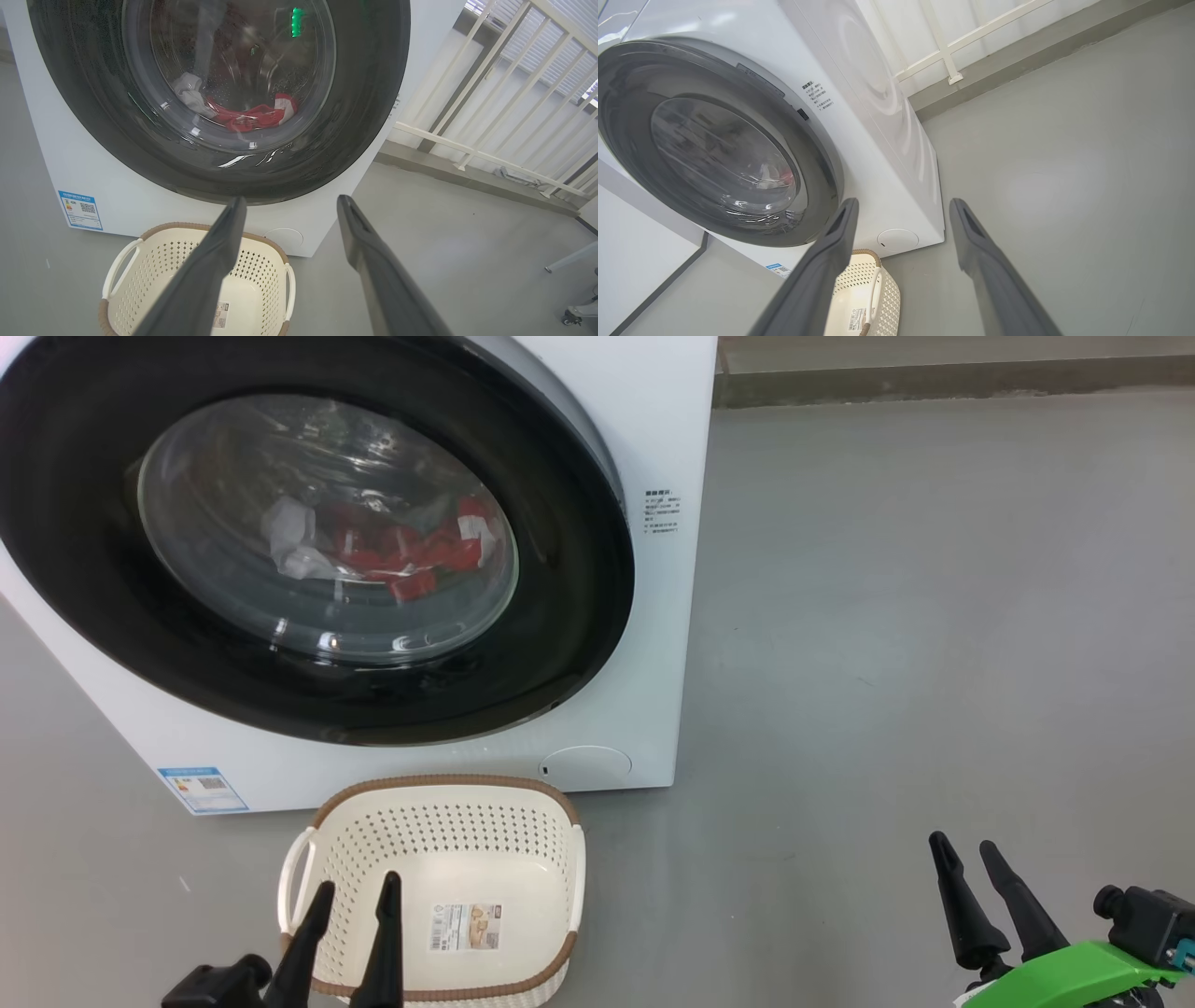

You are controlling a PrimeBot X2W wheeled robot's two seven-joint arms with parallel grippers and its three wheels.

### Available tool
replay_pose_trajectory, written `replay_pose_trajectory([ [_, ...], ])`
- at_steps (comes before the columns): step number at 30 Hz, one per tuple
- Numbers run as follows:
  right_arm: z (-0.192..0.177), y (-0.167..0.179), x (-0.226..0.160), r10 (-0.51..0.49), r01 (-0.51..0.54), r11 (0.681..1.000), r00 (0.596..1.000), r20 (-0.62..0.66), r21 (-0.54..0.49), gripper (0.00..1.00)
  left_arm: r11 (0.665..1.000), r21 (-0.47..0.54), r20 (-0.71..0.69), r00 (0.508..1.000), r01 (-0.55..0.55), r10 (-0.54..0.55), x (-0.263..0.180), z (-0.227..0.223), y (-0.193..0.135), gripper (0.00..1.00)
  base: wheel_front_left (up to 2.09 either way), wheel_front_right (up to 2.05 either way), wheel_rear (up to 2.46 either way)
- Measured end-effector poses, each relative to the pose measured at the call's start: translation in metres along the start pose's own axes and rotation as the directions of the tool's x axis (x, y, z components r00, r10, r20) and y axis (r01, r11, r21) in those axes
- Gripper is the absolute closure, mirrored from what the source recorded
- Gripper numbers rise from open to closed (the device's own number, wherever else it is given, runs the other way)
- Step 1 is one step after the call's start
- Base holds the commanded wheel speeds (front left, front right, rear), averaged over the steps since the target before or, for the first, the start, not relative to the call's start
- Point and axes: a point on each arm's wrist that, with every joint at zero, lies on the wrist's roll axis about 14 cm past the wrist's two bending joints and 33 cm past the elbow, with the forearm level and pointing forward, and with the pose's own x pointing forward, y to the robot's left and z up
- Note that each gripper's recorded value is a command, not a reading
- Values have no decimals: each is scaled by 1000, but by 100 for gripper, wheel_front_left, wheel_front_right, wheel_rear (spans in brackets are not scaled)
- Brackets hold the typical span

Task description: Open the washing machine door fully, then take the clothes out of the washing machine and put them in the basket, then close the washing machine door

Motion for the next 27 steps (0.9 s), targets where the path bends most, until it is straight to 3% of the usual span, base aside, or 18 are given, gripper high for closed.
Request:
replay_pose_trajectory([
  [27, 10, -3, -9, 32, -20, 972, 998, 47, -233, 0, 957, 286, 64, 996, 49, -70, -3, 9, -14, 0, 0, 0, 0],
])
